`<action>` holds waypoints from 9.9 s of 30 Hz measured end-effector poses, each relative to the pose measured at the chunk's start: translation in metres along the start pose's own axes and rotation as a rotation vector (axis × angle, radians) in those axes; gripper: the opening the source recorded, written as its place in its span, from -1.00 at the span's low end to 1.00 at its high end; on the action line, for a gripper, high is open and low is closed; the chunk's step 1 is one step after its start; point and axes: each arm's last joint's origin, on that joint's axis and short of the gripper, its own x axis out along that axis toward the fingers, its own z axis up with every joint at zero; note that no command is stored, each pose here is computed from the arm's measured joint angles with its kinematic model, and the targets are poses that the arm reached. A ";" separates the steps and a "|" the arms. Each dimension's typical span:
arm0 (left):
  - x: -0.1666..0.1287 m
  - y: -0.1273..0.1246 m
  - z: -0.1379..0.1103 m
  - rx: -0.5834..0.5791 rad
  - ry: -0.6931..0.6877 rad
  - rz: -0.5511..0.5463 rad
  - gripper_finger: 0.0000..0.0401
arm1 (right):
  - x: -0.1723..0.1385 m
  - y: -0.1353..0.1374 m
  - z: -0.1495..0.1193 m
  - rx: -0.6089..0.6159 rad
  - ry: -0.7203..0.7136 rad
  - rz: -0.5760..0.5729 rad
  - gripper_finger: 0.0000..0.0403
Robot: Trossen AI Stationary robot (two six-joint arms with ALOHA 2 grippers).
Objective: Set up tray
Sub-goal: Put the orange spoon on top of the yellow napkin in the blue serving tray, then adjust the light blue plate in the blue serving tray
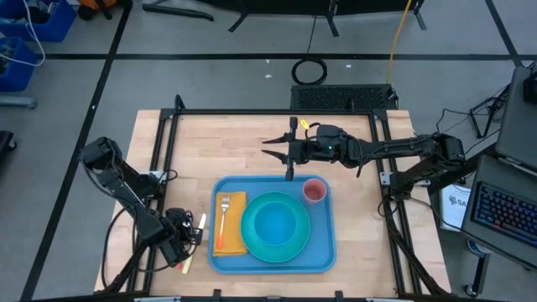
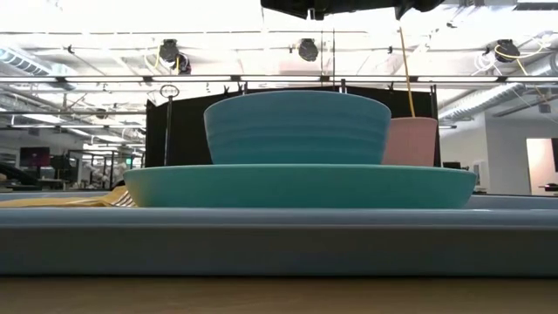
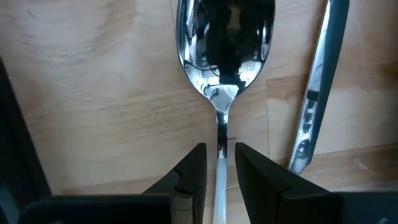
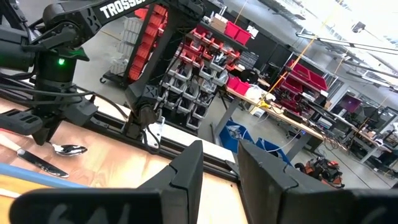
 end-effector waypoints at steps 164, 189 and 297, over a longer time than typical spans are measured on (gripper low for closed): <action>0.013 -0.108 0.076 0.189 -0.439 -0.491 -0.57 | 0.000 0.001 -0.002 0.000 0.023 0.012 -0.55; 0.011 -0.123 0.094 0.234 -0.341 -0.521 -0.57 | 0.000 0.001 -0.002 0.000 0.024 0.012 -0.55; -0.043 -0.074 0.035 0.404 -0.879 -0.756 -0.57 | -0.096 0.063 0.021 0.661 0.664 0.106 -0.61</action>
